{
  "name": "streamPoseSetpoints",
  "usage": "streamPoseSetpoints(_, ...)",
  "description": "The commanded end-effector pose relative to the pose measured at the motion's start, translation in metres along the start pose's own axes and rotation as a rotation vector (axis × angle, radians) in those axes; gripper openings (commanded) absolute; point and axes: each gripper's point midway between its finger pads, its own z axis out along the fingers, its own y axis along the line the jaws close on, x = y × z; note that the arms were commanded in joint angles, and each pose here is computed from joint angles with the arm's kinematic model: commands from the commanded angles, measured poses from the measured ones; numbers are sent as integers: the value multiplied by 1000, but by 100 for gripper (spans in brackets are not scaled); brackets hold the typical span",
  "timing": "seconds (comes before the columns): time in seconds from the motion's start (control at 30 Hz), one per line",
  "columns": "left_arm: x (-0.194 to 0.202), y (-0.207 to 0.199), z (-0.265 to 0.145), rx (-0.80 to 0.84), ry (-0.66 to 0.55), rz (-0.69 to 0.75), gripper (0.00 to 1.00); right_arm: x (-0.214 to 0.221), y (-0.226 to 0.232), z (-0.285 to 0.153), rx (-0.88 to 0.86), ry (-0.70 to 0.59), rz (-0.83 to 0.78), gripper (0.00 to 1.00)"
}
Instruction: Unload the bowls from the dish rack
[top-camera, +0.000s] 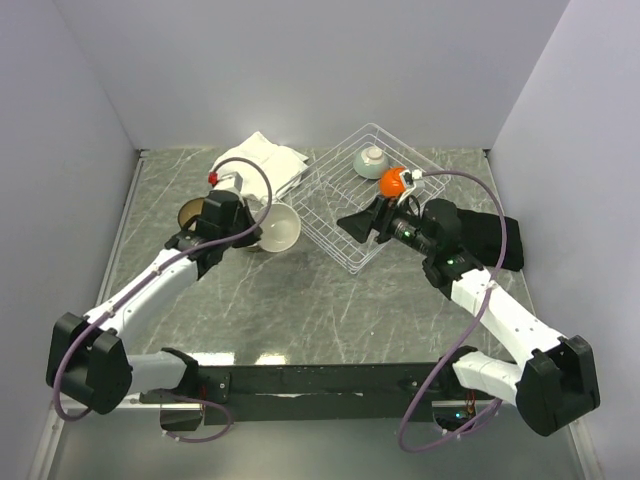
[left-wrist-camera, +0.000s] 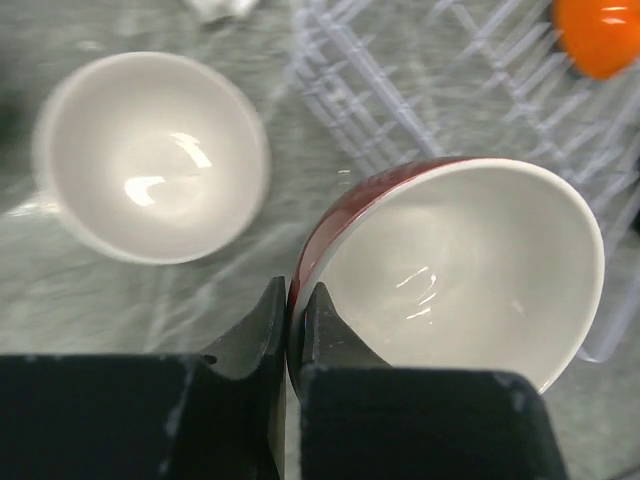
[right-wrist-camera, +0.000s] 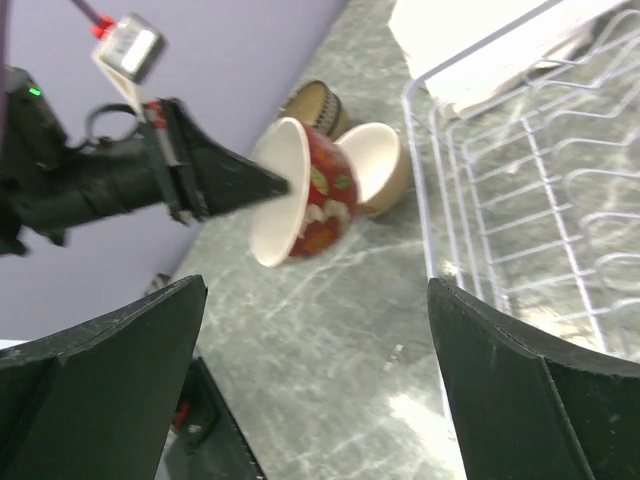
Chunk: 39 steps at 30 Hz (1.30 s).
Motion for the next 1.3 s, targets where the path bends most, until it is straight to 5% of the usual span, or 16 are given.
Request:
streamPoseSetpoints(0.0, -51, 22, -21, -107, -121, 67, 1, -13, -5, -4, 48, -29, -88, 100)
streamPoseSetpoints(0.43, -73, 74, 29, -241, 4, 20, 1, -9, -11, -14, 98, -11, -142, 100)
streamPoseSetpoints(0.8, -48, 96, 63, -311, 120, 30, 8, -4, -20, -25, 146, -1, -184, 100)
streamPoseSetpoints(1.27, -41, 100, 53, -330, 137, 39, 48, -6, -21, -19, 148, 10, -188, 100)
